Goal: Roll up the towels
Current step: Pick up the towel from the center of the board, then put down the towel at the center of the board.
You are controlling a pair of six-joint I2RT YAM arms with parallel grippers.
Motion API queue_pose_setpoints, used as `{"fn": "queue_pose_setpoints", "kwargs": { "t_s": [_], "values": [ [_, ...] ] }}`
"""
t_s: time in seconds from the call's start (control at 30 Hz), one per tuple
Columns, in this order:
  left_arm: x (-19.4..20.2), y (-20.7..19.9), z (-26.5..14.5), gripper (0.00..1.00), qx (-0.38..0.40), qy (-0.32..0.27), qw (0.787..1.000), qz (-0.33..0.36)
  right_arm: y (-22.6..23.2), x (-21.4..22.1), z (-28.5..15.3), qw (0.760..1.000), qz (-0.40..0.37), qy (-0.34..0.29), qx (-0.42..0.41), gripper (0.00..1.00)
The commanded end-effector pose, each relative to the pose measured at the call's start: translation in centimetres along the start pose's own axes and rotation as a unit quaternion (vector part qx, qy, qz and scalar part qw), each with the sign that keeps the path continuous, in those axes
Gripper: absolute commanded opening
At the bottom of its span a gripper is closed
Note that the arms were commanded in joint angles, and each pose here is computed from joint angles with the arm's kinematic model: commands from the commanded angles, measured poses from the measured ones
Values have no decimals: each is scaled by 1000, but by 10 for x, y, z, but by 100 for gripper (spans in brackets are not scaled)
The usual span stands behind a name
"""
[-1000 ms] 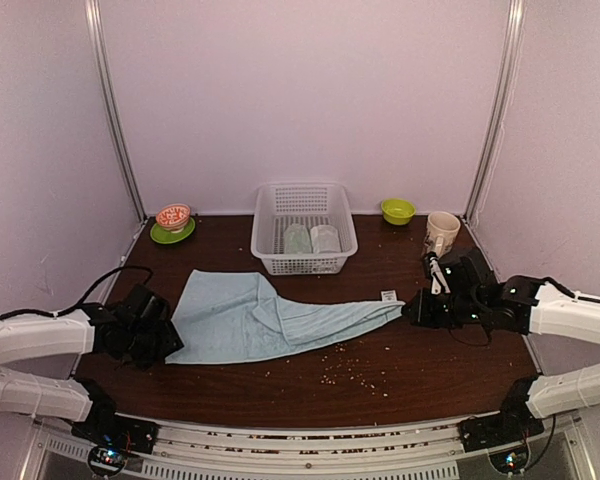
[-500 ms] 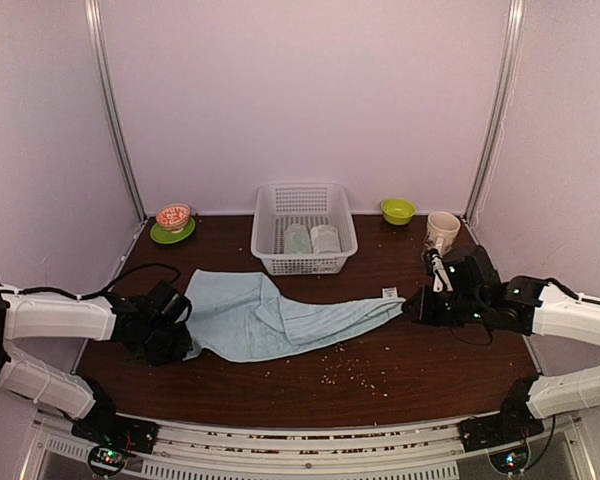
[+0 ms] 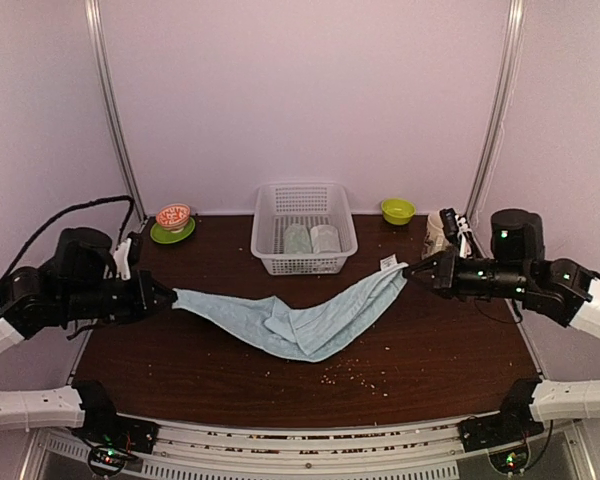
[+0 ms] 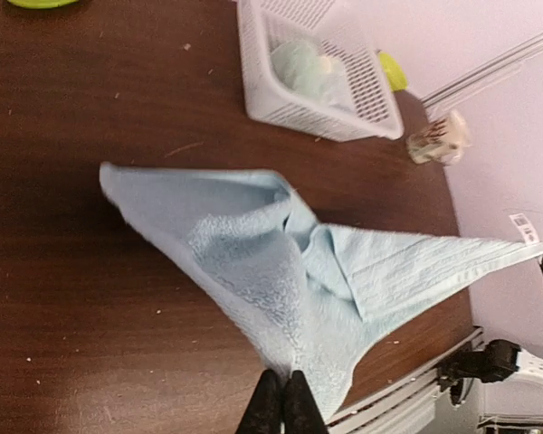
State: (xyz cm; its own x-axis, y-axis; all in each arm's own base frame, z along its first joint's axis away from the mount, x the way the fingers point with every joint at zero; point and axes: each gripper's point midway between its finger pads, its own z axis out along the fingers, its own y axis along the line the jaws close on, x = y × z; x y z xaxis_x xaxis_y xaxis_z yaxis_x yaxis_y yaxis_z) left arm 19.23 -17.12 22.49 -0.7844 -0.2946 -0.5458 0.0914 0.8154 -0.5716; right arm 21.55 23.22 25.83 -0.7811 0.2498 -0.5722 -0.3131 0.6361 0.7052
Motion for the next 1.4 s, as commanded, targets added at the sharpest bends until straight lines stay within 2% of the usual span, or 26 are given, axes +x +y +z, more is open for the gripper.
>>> {"fn": "queue_pose_setpoints", "kwargs": {
  "t_s": [0.0,0.07,0.13,0.23,0.33,0.47,0.63,0.73,0.87,0.93,1.0,1.23,1.37],
  "values": [
    [-13,0,-38,0,5,-34,999,21,61,-45,-52,994,-16,-77,-79,0],
    [-21,-2,-48,0,6,-53,998,24,46,-57,-59,995,-18,-99,-23,0],
    [-39,-14,-67,0,27,-87,995,30,50,-68,-73,992,-16,-121,-22,0],
    [-75,-45,-113,0,100,-176,978,42,72,-90,-108,984,-23,-169,-47,0],
    [-92,-50,-133,0,118,-232,965,36,55,-104,-130,976,12,-218,4,0],
    [-87,-50,-113,0,113,-215,969,33,-15,-74,-98,973,92,-184,104,0],
    [-78,-44,-92,0,99,-194,975,33,-77,-19,-41,973,162,-110,122,0],
    [-88,-55,-103,0,115,-209,970,42,-64,-16,-33,978,167,-90,85,0],
    [-113,-85,-141,0,145,-244,956,72,-19,-52,-69,984,113,-119,65,0],
    [-118,-92,-145,0,150,-246,954,82,-12,-59,-81,984,100,-127,70,0],
    [-109,-87,-127,0,139,-226,961,81,-19,-52,-77,985,102,-120,75,0],
    [-33,-34,-20,0,117,-112,987,9,-92,38,-14,978,188,-38,78,0],
    [-6,0,2,0,82,-91,992,-13,-112,53,-6,978,177,-25,108,0]
  ]
}}
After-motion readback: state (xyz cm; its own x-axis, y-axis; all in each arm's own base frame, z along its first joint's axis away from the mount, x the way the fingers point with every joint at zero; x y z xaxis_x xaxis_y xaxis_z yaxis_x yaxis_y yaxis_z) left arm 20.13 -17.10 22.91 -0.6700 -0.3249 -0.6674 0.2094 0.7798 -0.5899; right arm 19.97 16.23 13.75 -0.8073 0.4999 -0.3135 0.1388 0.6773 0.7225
